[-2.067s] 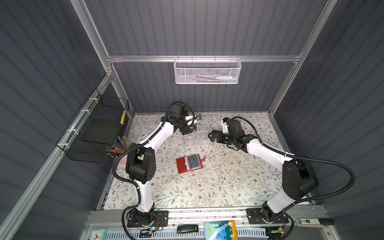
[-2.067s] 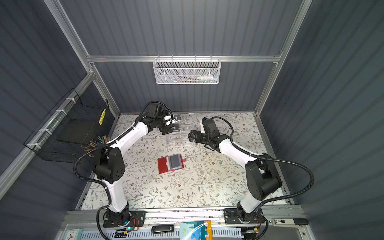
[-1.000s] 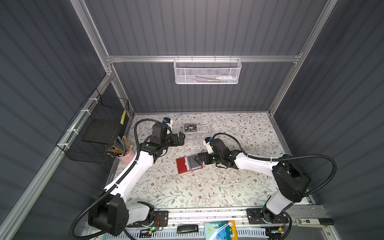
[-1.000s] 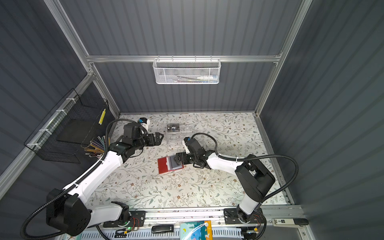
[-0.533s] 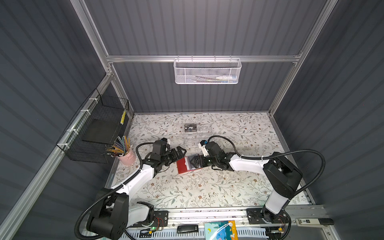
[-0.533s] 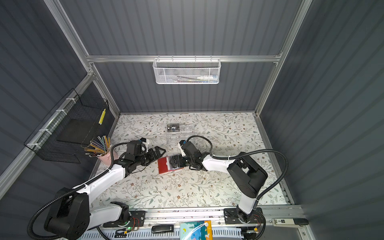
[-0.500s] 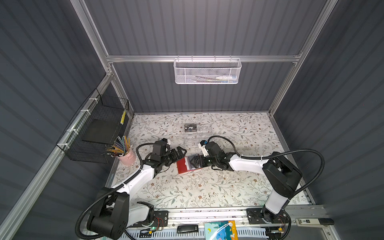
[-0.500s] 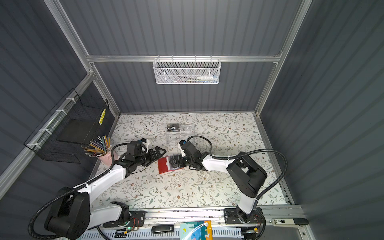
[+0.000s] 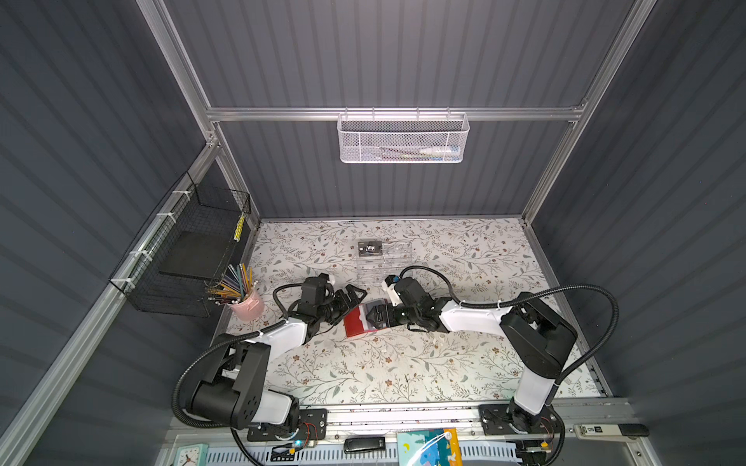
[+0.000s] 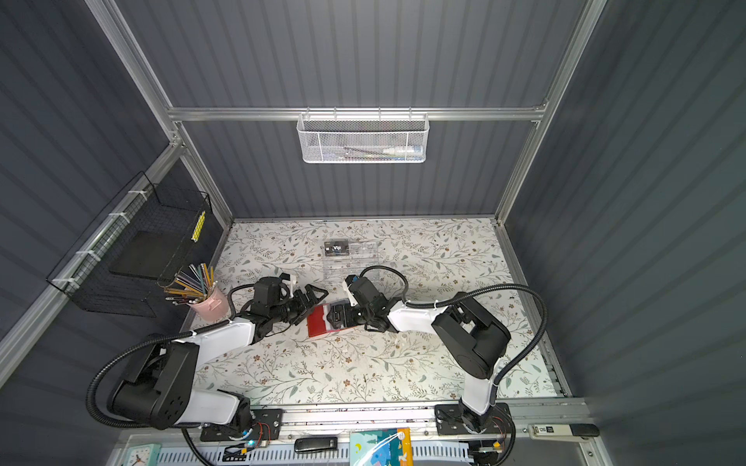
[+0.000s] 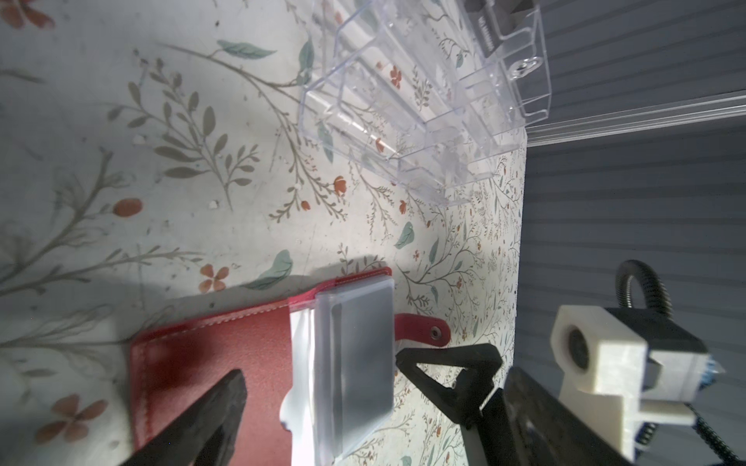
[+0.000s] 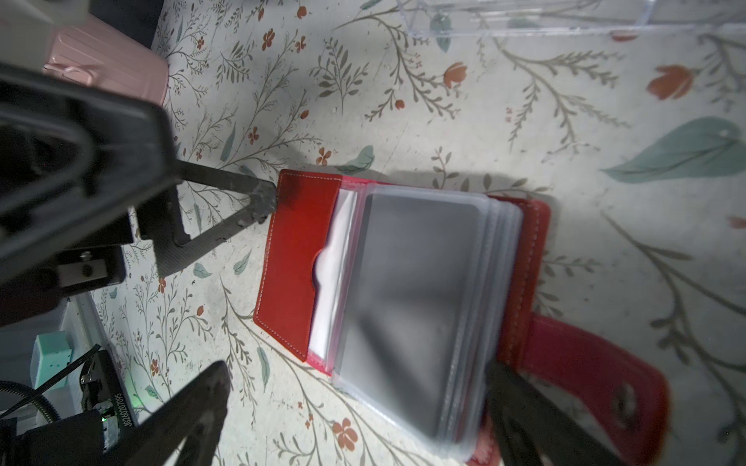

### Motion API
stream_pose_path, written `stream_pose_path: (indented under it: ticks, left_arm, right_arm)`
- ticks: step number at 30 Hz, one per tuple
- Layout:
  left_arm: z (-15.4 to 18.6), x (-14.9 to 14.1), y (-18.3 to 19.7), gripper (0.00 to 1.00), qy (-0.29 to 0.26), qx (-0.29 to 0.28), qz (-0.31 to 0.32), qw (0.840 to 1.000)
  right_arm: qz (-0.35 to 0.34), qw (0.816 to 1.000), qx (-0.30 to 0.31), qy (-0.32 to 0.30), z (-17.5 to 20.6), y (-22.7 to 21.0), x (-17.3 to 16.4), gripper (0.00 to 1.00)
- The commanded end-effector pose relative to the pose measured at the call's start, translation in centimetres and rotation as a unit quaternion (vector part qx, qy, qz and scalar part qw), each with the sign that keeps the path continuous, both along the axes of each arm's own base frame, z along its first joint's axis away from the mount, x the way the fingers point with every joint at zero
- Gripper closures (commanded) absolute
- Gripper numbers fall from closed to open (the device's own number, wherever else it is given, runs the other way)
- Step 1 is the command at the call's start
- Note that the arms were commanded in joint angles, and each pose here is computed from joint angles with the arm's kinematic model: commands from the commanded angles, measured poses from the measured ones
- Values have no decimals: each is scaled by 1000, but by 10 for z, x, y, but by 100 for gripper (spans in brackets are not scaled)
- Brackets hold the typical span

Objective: Take the credit cards out of the card holder
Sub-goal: Flip over the card slot in the card holder.

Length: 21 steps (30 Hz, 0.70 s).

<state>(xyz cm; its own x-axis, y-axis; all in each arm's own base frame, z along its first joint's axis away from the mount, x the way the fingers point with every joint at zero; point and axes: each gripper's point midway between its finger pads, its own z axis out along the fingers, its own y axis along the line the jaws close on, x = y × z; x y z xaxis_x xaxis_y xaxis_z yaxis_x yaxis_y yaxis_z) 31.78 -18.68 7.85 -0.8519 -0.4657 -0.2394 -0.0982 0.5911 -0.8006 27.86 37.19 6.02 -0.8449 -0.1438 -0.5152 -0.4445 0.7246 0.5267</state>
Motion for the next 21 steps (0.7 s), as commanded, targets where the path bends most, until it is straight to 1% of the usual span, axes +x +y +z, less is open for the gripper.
stream_pose_path:
  ticks: [1,9,21]
  left_arm:
    - [2,1,-3,0,-3,-20,-2,1000]
    - [-8,0,-2,0,7,-13,-6,1000]
    - [-23,-1,1,0,21,-11,-5,1000]
  right_arm:
    - [1,1000,9,-14,12,3,0,1]
    - [6,1000,9,-23,18,6,-4,1]
    - [13,1000,0,-14,6,13,-7,1]
